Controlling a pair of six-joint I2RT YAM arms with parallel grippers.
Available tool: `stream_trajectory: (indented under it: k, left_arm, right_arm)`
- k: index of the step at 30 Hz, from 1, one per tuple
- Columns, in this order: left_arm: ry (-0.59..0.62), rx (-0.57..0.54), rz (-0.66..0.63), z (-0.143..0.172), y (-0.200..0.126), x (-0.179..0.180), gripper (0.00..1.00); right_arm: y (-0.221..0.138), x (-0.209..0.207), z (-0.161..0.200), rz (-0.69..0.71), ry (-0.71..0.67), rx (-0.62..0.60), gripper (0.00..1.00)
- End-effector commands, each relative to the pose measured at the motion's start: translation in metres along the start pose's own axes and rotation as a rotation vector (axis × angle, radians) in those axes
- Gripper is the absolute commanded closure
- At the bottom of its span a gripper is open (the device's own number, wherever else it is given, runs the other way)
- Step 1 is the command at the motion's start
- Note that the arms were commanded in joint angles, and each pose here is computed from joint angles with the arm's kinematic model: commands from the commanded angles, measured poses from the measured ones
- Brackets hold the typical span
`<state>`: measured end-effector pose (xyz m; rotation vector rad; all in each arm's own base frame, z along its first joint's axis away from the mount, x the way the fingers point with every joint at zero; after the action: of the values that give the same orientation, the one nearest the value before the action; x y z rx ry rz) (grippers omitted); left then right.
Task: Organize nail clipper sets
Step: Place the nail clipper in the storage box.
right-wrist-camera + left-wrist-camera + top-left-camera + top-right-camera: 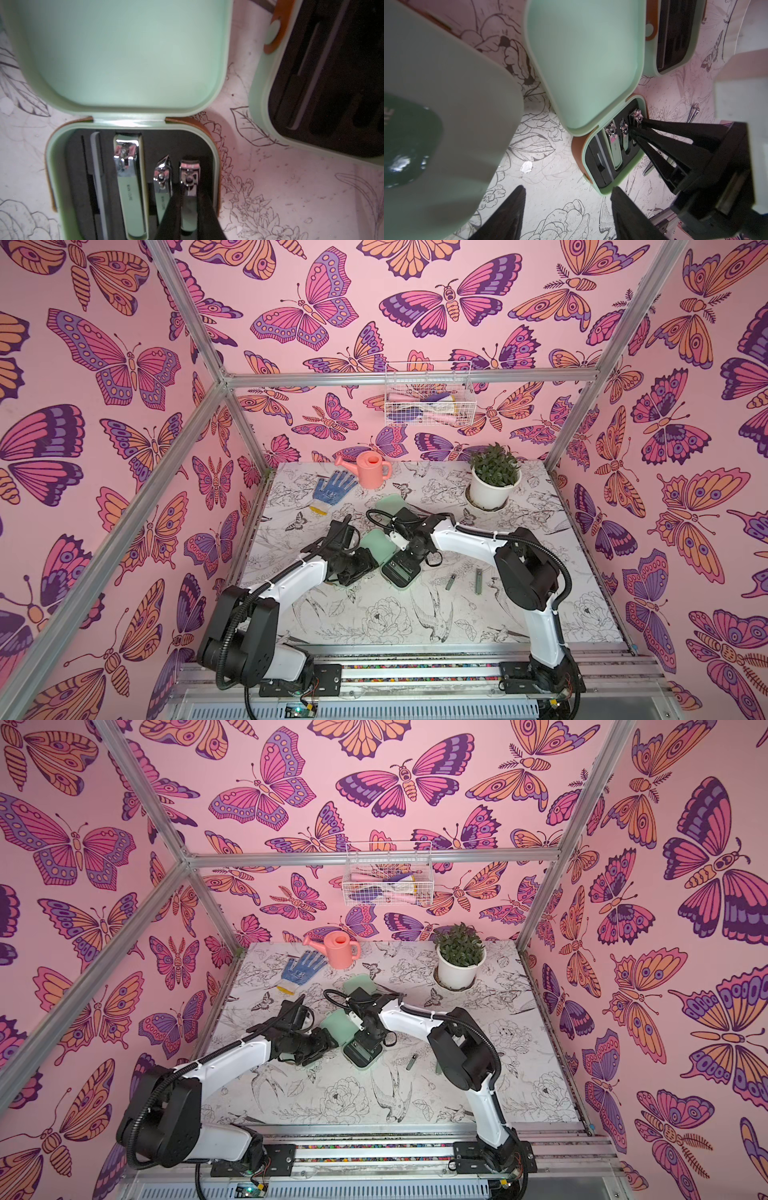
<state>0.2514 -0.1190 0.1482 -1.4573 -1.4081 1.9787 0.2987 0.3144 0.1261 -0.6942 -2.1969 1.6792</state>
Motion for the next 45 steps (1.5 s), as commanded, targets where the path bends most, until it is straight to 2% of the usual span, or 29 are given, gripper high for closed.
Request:
stream_trajectory:
  k: [1, 31, 45]
  left_arm:
    - [-0.003, 0.017, -0.008, 0.002, 0.003, 0.003, 0.33]
    - [-0.006, 0.017, -0.014, 0.002, 0.004, 0.005, 0.33]
    - [-0.005, 0.015, -0.011, 0.002, 0.004, 0.004, 0.33]
  right_arm:
    - [0.015, 0.014, 0.018, -0.038, 0.006, 0.106, 0.95]
    - [0.021, 0.029, 0.03, 0.024, -0.056, 0.232, 0.95]
    - [0.002, 0.028, 0.018, 0.05, -0.05, 0.182, 0.85]
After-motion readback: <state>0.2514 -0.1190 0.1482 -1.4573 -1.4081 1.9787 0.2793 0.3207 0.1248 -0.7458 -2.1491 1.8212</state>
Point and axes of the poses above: each gripper's point midway between its finger pads, its own y axis out along the fingers, its own x axis along the line the jaws close on, z = x × y, the point moved 10 cm from there along -y, back along the fingers, and after that the axes turned 12 degrees about -y, right-handed, at the moved point
